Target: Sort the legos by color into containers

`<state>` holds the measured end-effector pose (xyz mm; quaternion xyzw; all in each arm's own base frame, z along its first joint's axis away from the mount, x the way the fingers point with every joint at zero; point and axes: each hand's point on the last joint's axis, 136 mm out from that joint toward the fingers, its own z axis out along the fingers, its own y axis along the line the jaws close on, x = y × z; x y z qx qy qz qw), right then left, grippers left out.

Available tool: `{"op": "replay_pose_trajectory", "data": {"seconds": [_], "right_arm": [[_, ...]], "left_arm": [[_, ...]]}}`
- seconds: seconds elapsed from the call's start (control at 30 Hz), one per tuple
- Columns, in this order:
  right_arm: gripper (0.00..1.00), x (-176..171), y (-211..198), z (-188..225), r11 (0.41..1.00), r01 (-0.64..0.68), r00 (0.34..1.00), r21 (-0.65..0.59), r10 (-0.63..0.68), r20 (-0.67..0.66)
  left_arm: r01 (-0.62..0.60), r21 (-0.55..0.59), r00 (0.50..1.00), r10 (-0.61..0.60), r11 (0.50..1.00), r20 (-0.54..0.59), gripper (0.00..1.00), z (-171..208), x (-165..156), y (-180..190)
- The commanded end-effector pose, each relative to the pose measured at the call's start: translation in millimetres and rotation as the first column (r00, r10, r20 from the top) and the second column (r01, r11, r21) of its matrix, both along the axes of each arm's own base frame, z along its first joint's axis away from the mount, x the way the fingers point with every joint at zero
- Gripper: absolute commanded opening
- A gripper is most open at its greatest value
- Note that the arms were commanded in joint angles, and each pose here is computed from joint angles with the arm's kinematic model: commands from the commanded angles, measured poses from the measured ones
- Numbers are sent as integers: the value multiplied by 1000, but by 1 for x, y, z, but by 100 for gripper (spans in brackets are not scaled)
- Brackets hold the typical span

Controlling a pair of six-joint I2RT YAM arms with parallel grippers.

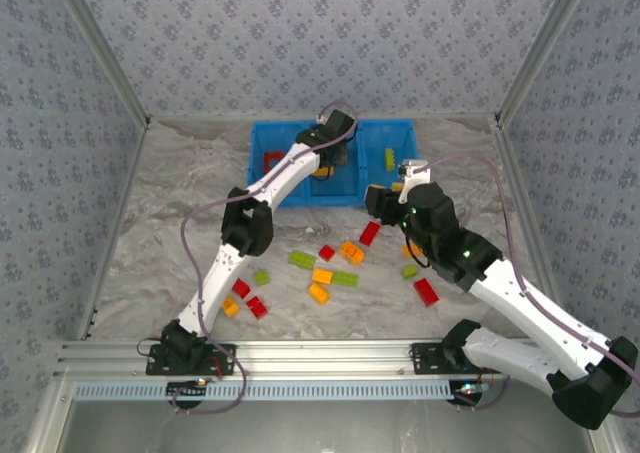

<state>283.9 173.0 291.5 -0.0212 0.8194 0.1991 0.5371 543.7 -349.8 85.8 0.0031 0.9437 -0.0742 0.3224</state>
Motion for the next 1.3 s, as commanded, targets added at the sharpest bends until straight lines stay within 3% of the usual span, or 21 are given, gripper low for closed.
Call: {"op": "replay_pose_trajectory", "data": {"seconds": [0.0,0.23,0.33,0.47,0.6,0.67,0.73,0.87,1.0,1.1,1.27], "right_arm": [[57,-7,-15,-5,999,47,998,-11,-48,-34],[57,-18,-49,-32,975,185,949,-122,-209,-235],[59,-32,-64,-56,951,219,886,-219,-288,-365],[61,-57,-74,-98,930,155,788,-332,-319,-526],[65,-75,-74,-141,930,72,697,-361,-306,-649],[66,-80,-75,-162,929,38,643,-368,-305,-703],[75,-83,-76,-179,926,14,599,-376,-309,-739],[75,-79,-74,-202,930,26,541,-368,-322,-776],[67,-70,-70,-216,942,71,541,-328,-313,-780],[68,-66,-75,-227,938,70,521,-339,-325,-789],[72,-69,-75,-245,930,13,471,-367,-330,-818]], "left_arm": [[30,-100,993,-19,995,114,40,95,-10,-11],[90,-184,973,-47,979,226,51,200,-58,-21],[145,-199,965,-94,969,244,54,229,-97,-22],[271,-236,939,-203,933,277,61,247,-168,-21],[423,-278,895,-349,862,279,68,235,-248,-15],[514,-307,855,-447,801,263,69,220,-292,-16],[571,-314,821,-519,759,238,71,202,-331,-15],[612,-309,790,-582,728,194,71,164,-392,-9],[580,-309,811,-569,754,135,71,132,-412,1],[578,-305,813,-568,757,130,71,126,-416,1],[634,-277,770,-623,722,138,71,126,-427,-8]]}}
